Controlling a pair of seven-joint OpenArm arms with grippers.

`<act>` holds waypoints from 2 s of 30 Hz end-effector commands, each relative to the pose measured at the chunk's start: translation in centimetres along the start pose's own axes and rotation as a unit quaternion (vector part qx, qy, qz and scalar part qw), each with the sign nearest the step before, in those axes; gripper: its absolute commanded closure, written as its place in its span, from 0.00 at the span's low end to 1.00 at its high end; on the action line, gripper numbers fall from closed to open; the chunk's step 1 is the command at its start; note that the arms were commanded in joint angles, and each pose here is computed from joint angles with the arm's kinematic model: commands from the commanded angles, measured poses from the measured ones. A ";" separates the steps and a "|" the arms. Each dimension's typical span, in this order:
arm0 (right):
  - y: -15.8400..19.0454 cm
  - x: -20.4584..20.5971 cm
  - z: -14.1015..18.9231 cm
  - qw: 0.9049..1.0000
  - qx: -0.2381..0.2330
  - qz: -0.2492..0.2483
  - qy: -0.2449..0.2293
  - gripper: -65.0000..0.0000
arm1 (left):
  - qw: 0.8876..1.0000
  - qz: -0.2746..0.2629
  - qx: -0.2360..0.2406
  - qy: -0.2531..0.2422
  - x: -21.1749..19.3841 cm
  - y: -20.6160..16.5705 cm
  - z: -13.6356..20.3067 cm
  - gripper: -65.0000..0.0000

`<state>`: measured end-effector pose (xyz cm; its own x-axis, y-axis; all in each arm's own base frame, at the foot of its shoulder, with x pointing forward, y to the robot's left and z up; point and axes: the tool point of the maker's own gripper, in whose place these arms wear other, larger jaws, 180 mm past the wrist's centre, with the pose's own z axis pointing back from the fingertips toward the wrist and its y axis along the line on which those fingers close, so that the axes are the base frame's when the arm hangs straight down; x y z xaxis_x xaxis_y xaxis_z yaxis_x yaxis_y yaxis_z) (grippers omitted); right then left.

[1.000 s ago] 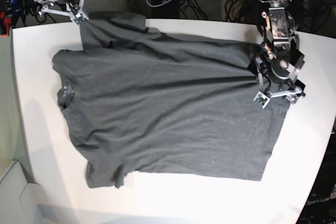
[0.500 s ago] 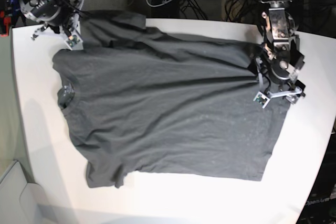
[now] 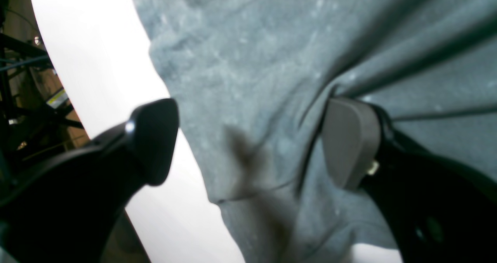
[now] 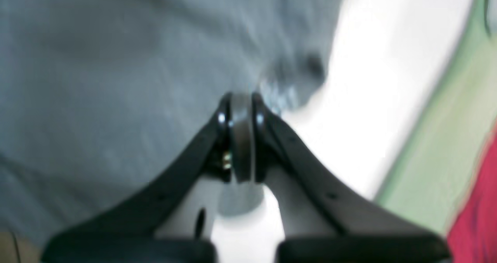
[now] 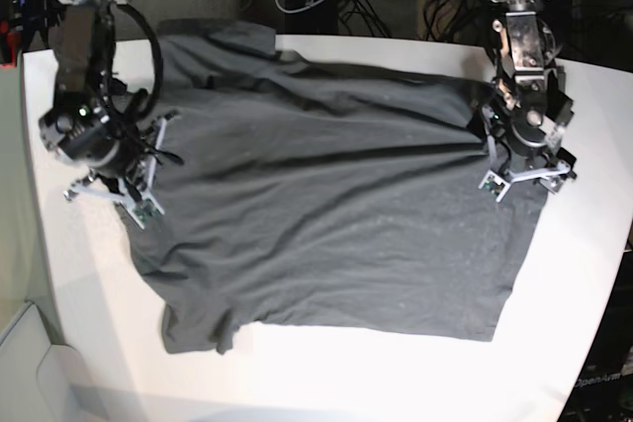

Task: Layout the t-shirt on the table in an organized manner, then fold the t-shirt properly
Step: 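Move the right gripper along the shirt edge and regrasp near the collar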

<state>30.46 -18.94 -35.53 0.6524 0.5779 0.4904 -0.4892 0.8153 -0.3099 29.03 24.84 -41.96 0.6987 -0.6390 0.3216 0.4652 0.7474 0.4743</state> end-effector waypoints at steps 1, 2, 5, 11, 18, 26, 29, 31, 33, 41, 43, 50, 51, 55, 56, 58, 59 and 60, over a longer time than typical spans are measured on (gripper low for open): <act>-0.6 0.4 -0.5 1.000 -0.003 0.002 0.003 1.00 | 0.998 -0.021 -0.011 0.060 -2.8 -0.7 -0.1 0.13; -0.6 0.6 -1.2 1.000 0.005 0.000 0.007 1.00 | 0.998 -0.021 -0.011 0.061 -2.9 -0.7 -0.1 0.13; 0.1 1.1 -3.7 0.999 0.036 -0.001 0.024 1.00 | 0.998 -0.022 -0.012 0.062 -3.1 -1.0 0.1 0.13; 1.9 2.8 -7.4 0.996 0.090 -0.007 0.012 1.00 | 0.998 -0.023 -0.009 0.060 -3.2 -1.2 0.5 0.13; 2.8 5.0 -11.5 0.989 0.145 -0.039 -0.004 1.00 | 0.997 -0.026 -0.013 0.067 -4.0 -1.7 0.7 0.13; 1.9 10.6 -13.6 0.978 0.180 -0.090 -0.055 1.00 | 0.996 -0.027 -0.023 0.086 -5.3 -2.8 1.0 0.13; 1.0 12.8 -13.0 0.979 0.171 -0.082 -0.076 1.00 | 0.996 -0.027 -0.016 0.085 -5.0 -2.5 1.3 0.13; -0.1 14.1 -11.9 0.982 0.152 -0.066 -0.093 1.00 | 0.996 -0.027 -0.013 0.082 -4.7 -2.3 1.5 0.13; -0.5 14.0 -10.8 0.986 0.134 -0.048 -0.090 1.00 | 0.996 -0.026 -0.011 0.080 -4.6 -2.3 1.5 0.13; -0.8 11.0 -3.3 0.995 0.030 0.035 -0.087 1.00 | 0.997 -0.026 -0.010 0.076 -4.3 -2.1 1.5 0.13; 0.4 8.3 -3.0 0.997 0.032 0.039 -0.061 1.00 | 0.997 -0.027 -0.010 0.074 -4.2 -2.1 1.5 0.13; 4.9 1.4 -3.7 0.997 0.077 0.011 -0.021 1.00 | 0.997 -0.028 -0.012 0.071 -4.0 -2.2 1.4 0.13; 5.4 0.5 -3.8 0.996 0.083 0.011 -0.014 1.00 | 0.997 -0.028 -0.012 0.071 -4.0 -2.2 1.4 0.13; 7.2 -2.2 -3.7 0.995 0.101 0.008 0.009 1.00 | 0.997 -0.027 -0.010 0.072 -4.1 -2.1 1.4 0.13; 7.6 -2.8 -3.7 0.994 0.105 0.007 0.014 1.00 | 0.997 -0.027 -0.010 0.072 -4.1 -2.1 1.4 0.13; 8.6 -4.1 -3.5 0.993 0.114 0.006 0.028 1.00 | 0.997 -0.027 -0.010 0.072 -4.1 -2.1 1.4 0.13; 8.7 -4.8 -3.4 0.993 0.115 0.007 0.035 1.00 | 0.997 -0.029 -0.011 0.072 -4.0 -2.2 1.4 0.13; 8.7 -5.4 -3.4 0.992 0.116 0.010 0.041 1.00 | 0.997 -0.029 -0.011 0.072 -4.0 -2.2 1.4 0.13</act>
<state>25.90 -13.71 -42.75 0.6569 0.5731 0.4900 -0.6068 0.7876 -0.1077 26.07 25.20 -42.02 0.7250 -0.6423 0.2485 0.4743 0.7273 0.4961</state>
